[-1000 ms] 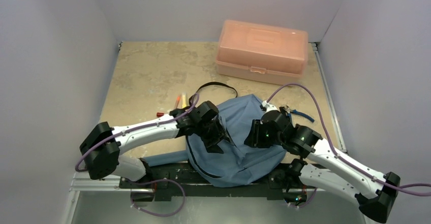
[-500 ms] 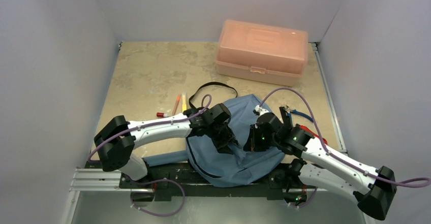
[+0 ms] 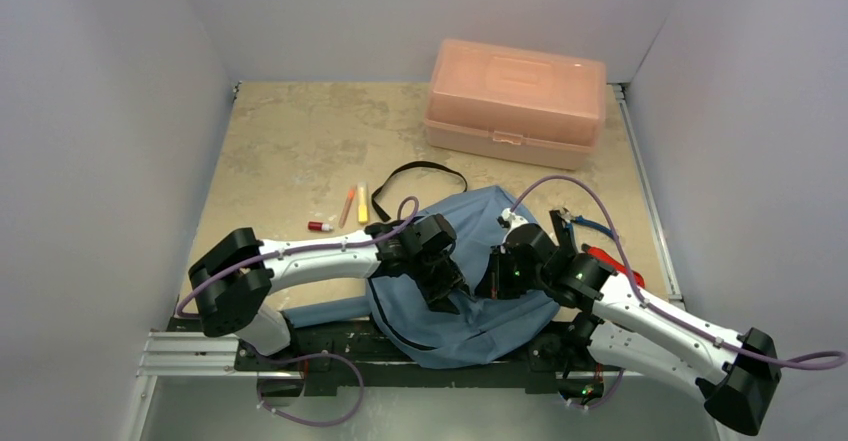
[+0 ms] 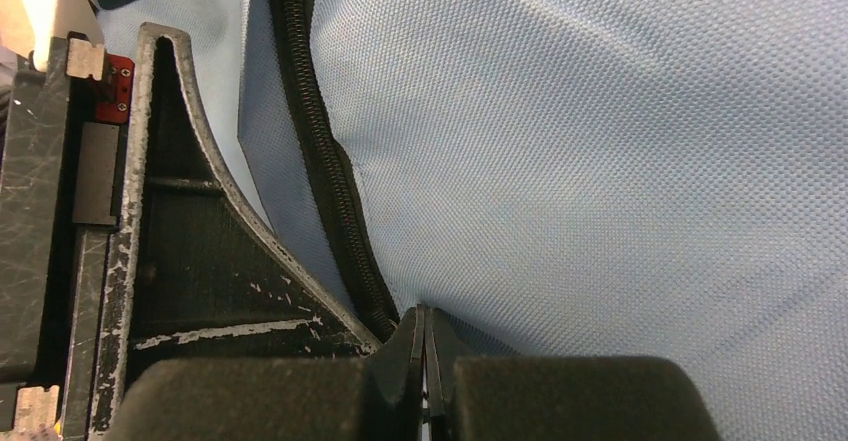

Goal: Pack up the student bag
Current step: Adjust the student bag at the center of the board.

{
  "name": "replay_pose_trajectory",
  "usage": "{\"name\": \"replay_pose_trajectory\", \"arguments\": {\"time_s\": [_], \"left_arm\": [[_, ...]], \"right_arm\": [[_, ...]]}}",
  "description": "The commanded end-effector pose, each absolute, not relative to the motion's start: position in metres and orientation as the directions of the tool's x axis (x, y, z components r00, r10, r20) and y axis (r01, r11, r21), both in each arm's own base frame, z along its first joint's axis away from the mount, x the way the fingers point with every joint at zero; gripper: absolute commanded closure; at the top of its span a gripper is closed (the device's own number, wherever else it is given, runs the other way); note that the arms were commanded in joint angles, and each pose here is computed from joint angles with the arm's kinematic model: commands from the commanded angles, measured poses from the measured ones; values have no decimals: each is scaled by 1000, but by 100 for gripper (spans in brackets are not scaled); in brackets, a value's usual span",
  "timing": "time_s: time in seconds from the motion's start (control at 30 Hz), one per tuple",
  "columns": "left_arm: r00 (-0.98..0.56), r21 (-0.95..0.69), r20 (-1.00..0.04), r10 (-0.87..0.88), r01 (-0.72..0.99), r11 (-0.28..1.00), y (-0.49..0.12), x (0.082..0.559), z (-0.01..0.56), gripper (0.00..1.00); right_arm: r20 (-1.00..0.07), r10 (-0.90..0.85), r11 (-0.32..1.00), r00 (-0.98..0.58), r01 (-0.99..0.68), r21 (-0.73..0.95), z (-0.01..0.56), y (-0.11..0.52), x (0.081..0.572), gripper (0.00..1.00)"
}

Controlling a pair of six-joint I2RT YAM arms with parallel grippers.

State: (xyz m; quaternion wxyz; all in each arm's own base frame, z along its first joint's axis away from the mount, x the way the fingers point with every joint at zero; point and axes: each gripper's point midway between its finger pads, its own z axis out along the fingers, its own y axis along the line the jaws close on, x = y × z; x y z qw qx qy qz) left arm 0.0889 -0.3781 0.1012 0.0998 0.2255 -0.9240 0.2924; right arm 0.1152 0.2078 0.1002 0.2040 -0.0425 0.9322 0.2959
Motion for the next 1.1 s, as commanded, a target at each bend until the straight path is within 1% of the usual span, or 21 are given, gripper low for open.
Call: {"name": "replay_pose_trajectory", "arguments": {"time_s": [0.0, 0.03, 0.07, 0.13, 0.2, 0.27, 0.37, 0.4, 0.43, 0.53, 0.6, 0.67, 0.77, 0.83, 0.9, 0.97, 1.07], "left_arm": [[-875, -480, 297, -382, -483, 732, -374, 91, 96, 55], [-872, -487, 302, -385, -488, 725, -375, 93, 95, 57], [-872, -491, 299, -388, -489, 721, -374, 94, 92, 62], [-880, -502, 280, -385, -476, 723, -372, 95, 86, 79], [-896, -524, 251, -366, -444, 727, -369, 96, 82, 99], [-926, -558, 194, -323, -375, 740, -364, 97, 82, 100], [-964, -670, 83, -251, -240, 702, -367, 105, 88, 100], [-974, -716, 38, -222, -181, 674, -371, 108, 93, 100], [-978, -747, 4, -209, -143, 650, -374, 110, 96, 100], [-971, -825, -55, -231, -86, 558, -377, 117, 105, 100], [-966, -837, -75, -248, -74, 542, -373, 119, 106, 100], [-964, -830, -77, -254, -79, 552, -369, 119, 105, 100], [-962, -833, -70, -264, -89, 547, -366, 119, 104, 100], [-961, -842, -75, -267, -83, 534, -366, 120, 105, 100], [-962, -843, -75, -263, -80, 532, -366, 119, 105, 100], [-963, -843, -74, -259, -78, 532, -366, 118, 104, 100], [-961, -848, -66, -269, -88, 522, -364, 118, 104, 100]], "right_arm": [[-424, 36, 810, -905, -222, 543, 102, 211, 118, 100], [-422, 34, 811, -906, -221, 541, 101, 210, 117, 100], [-422, 33, 813, -906, -221, 539, 100, 210, 117, 100], [-424, 30, 815, -905, -223, 534, 99, 208, 117, 100], [-414, 19, 804, -910, -233, 548, 101, 210, 113, 100], [-416, 23, 803, -909, -231, 549, 102, 210, 113, 100], [-439, -17, 773, -898, -290, 564, 111, 215, 110, 100], [-464, -37, 761, -885, -326, 561, 115, 216, 111, 98], [-478, -45, 751, -877, -345, 563, 118, 218, 111, 93], [-493, -80, 691, -867, -404, 599, 128, 226, 104, 82], [-503, -88, 667, -860, -426, 611, 133, 229, 102, 79], [-522, -99, 633, -847, -458, 624, 140, 235, 101, 76], [-508, -115, 620, -853, -462, 634, 135, 240, 100, 77], [-492, -135, 612, -860, -463, 641, 130, 244, 99, 79], [-486, -130, 648, -864, -445, 618, 121, 240, 103, 80], [-493, -128, 678, -860, -439, 590, 116, 236, 107, 76], [-499, -125, 696, -858, -434, 572, 111, 235, 112, 75]]}}
